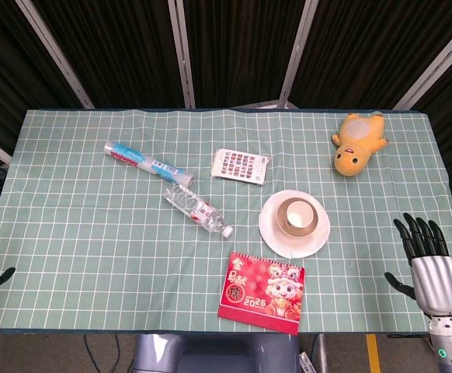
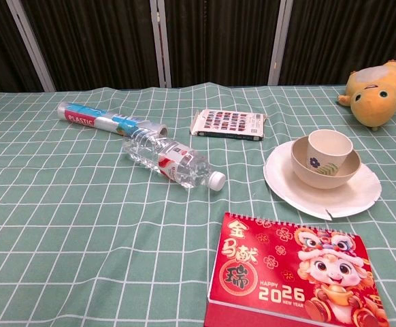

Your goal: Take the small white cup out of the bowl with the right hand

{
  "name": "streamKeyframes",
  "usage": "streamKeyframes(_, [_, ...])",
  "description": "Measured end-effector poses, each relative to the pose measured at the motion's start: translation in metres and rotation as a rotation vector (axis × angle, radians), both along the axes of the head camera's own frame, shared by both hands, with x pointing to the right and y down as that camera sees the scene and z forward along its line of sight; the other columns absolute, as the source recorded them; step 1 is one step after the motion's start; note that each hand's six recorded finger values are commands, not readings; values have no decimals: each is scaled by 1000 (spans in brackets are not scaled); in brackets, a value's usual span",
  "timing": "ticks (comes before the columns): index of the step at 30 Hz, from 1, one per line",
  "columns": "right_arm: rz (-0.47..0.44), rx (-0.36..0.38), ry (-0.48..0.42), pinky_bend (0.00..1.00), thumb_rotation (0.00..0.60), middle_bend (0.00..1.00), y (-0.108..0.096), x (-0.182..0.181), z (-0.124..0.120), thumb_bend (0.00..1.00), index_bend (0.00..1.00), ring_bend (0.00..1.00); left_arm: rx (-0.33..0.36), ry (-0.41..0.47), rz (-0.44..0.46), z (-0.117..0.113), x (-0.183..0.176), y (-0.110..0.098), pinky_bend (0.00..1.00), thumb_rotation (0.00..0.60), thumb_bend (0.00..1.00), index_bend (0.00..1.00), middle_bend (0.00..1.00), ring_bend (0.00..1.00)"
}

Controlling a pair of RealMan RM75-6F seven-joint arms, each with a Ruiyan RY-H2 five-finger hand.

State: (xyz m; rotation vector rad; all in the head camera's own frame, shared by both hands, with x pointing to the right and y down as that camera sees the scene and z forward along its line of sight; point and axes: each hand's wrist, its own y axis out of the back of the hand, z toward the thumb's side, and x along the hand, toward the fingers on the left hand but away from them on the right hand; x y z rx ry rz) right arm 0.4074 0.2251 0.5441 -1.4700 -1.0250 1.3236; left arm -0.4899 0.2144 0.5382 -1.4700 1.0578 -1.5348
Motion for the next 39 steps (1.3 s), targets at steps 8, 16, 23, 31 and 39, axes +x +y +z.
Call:
streamKeyframes(8, [-5, -7, -8, 0, 600, 0, 2, -2, 0, 0, 0, 0, 7, 4, -1, -2, 0, 0, 0, 600, 0, 0, 0, 0])
streamKeyframes(16, [-22, -7, -17, 0, 600, 0, 1, -7, 0, 0, 0, 0, 9, 7, -4, -2, -2, -1, 0, 600, 0, 0, 0, 0])
streamKeyframes(23, [-29, -13, -20, 0, 600, 0, 1, -10, 1, 0, 0, 0, 10, 11, -9, -2, -3, -1, 0, 600, 0, 0, 0, 0])
streamKeyframes(31, [-73, -35, -44, 0, 600, 0, -4, -29, 9, 0, 111, 0, 23, 16, -13, -7, -3, -2, 0, 600, 0, 0, 0, 0])
streamKeyframes(39, [-168, -70, -57, 0, 600, 0, -37, -84, 38, 99, 330, 0, 30, 28, -22, -10, -6, -2, 0, 600, 0, 0, 0, 0])
